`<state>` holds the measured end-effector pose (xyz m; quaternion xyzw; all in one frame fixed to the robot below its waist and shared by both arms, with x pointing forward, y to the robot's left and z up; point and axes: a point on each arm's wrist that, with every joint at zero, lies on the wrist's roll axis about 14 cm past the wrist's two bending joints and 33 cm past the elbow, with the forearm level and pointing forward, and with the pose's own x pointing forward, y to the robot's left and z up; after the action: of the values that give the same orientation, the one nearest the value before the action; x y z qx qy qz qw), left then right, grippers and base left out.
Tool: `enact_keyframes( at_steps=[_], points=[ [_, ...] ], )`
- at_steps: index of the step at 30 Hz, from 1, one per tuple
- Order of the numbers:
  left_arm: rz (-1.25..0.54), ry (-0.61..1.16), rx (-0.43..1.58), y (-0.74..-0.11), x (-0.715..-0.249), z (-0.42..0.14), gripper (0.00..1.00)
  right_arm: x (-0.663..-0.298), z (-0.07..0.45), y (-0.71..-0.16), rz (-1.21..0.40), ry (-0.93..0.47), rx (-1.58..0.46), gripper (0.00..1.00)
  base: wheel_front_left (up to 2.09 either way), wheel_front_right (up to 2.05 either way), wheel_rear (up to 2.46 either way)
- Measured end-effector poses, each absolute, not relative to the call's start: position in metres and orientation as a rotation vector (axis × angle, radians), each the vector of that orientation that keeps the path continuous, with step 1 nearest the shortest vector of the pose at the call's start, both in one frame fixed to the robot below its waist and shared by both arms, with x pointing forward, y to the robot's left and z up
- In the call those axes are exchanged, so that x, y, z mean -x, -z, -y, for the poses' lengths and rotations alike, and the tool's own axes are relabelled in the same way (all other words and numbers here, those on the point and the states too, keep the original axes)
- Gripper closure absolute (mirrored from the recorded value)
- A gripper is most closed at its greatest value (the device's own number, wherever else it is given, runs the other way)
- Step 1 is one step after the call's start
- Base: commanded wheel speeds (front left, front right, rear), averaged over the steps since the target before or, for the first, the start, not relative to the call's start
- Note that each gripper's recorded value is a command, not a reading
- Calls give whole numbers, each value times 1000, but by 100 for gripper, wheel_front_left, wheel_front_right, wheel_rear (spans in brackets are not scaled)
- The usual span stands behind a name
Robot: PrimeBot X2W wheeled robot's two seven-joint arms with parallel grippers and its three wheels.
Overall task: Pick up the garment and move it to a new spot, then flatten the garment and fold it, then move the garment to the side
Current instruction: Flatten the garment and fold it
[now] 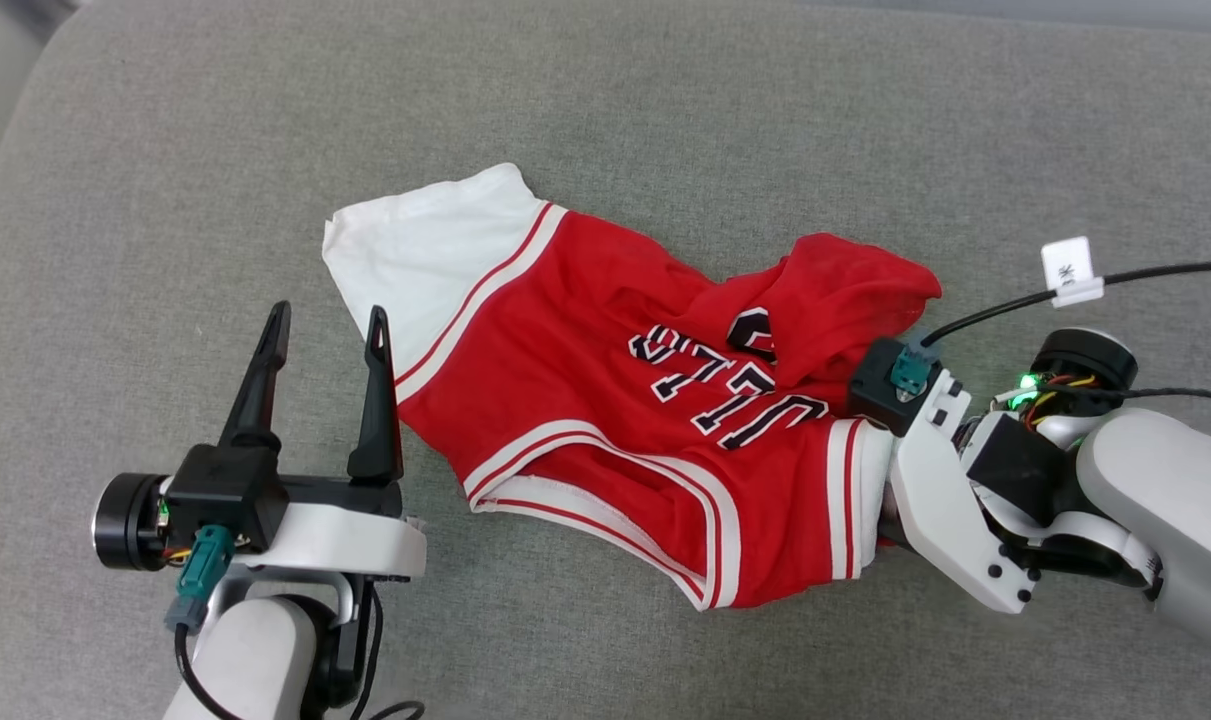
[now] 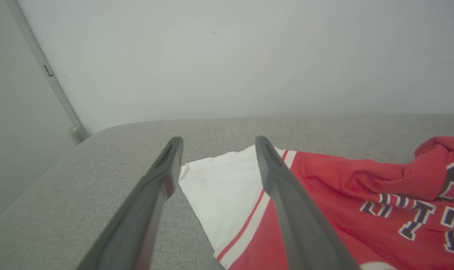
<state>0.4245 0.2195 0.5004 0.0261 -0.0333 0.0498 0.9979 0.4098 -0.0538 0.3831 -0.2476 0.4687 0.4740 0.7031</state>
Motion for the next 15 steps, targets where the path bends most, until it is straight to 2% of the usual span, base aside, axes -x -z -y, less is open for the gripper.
enact_keyframes(
  at_steps=[3, 4, 5, 8, 15],
  points=[
    [64, -104, -57, -498, -428, -221, 0, -410, 52, -375, -1043, -1074, 551, 0, 0, 0, 0],
    [64, -102, -56, -497, -429, -221, 0, -410, 51, -375, -1032, -1082, 551, 61, 0, 0, 0],
    [64, -102, -59, -497, -430, -221, 0, -411, 49, -376, -1008, -1086, 549, 100, 0, 0, 0],
    [68, -101, -59, -497, -430, -221, 0, -416, 47, -385, -934, -1086, 543, 100, 0, 0, 0],
    [89, -79, -48, -505, -423, -213, 0, -460, 81, -444, -683, -948, 542, 100, 0, 0, 0]
  ],
)
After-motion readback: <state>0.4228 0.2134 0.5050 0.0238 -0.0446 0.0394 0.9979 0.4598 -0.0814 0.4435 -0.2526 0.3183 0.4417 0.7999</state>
